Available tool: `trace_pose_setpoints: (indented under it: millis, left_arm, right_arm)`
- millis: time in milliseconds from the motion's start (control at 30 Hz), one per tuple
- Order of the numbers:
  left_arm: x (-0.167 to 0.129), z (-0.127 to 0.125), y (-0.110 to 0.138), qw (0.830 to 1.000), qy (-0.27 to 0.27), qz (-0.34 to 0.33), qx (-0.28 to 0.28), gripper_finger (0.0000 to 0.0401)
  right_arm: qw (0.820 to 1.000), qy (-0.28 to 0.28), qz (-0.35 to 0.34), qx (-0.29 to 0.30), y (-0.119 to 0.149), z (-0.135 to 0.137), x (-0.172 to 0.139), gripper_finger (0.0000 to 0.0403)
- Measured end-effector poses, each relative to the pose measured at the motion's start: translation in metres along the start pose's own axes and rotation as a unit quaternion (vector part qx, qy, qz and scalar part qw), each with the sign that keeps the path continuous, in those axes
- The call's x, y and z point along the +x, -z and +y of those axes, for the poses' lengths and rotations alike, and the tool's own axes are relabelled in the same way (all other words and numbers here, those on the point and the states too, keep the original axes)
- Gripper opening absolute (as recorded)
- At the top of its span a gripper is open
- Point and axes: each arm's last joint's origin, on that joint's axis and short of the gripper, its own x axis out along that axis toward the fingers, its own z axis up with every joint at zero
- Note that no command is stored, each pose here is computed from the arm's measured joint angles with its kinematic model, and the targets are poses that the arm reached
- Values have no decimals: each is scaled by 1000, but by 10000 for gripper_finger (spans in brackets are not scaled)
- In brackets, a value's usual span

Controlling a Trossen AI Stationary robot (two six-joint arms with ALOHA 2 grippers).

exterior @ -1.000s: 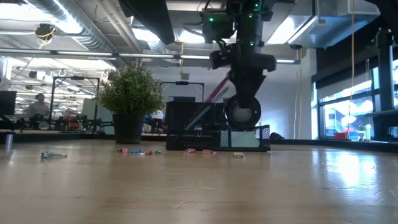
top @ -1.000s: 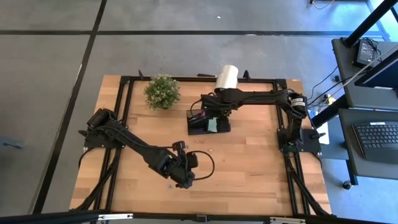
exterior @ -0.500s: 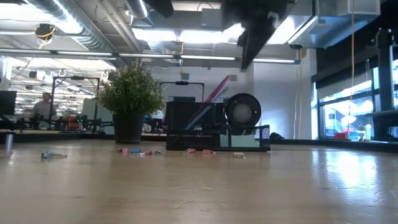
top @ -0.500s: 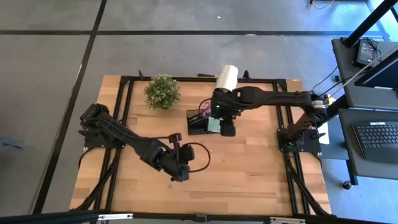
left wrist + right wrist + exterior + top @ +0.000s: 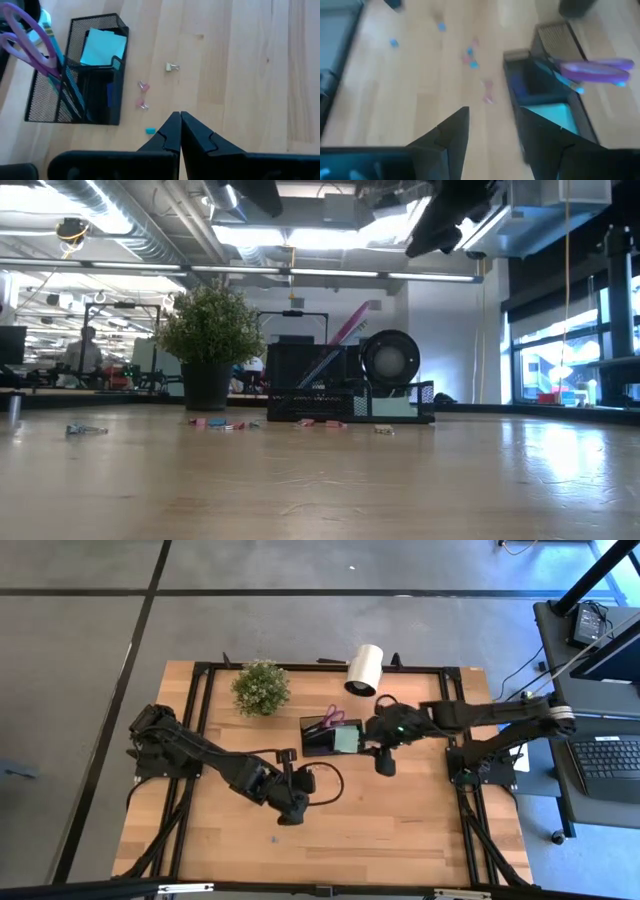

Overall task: Pick and place office supplies into organizer
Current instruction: Put the blue binder clip into the black desk organizer

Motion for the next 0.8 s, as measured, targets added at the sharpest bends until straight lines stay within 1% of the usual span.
trace_pose_setpoints:
  millis: [167, 267, 400, 467, 567, 633, 733, 800]
  left_arm:
    - [0, 14, -3, 1000, 1, 12, 5, 1]
    - [-8, 27, -3, 1000, -6, 19, 5, 1]
    - [-24, 42, -5, 1000, 2, 0, -1, 1]
    - [-29, 46, -2, 1000, 9, -22, -1, 1]
    - [-24, 53, 16, 998, 33, -52, -19, 1]
    - [-17, 60, 33, 995, 52, -76, -45, 1]
    - [-6, 69, 57, 985, 89, -123, -87, 1]
    - [0, 75, 72, 978, 107, -148, -104, 1]
  right_arm:
    - [995, -24, -83, 42, 20, 4, -4, 171]
    - [993, -29, -94, 65, 32, 4, -2, 171]
    - [991, -32, -94, 87, 45, 3, 1, 171]
    - [991, -31, -88, 92, 51, 2, 4, 171]
    - [991, -14, -91, 93, 52, 1, 4, 171]
    - [991, -10, -95, 93, 51, 1, 4, 171]
    - [992, -10, -92, 91, 52, 1, 3, 171]
    - [993, -7, -83, 83, 54, 4, 2, 171]
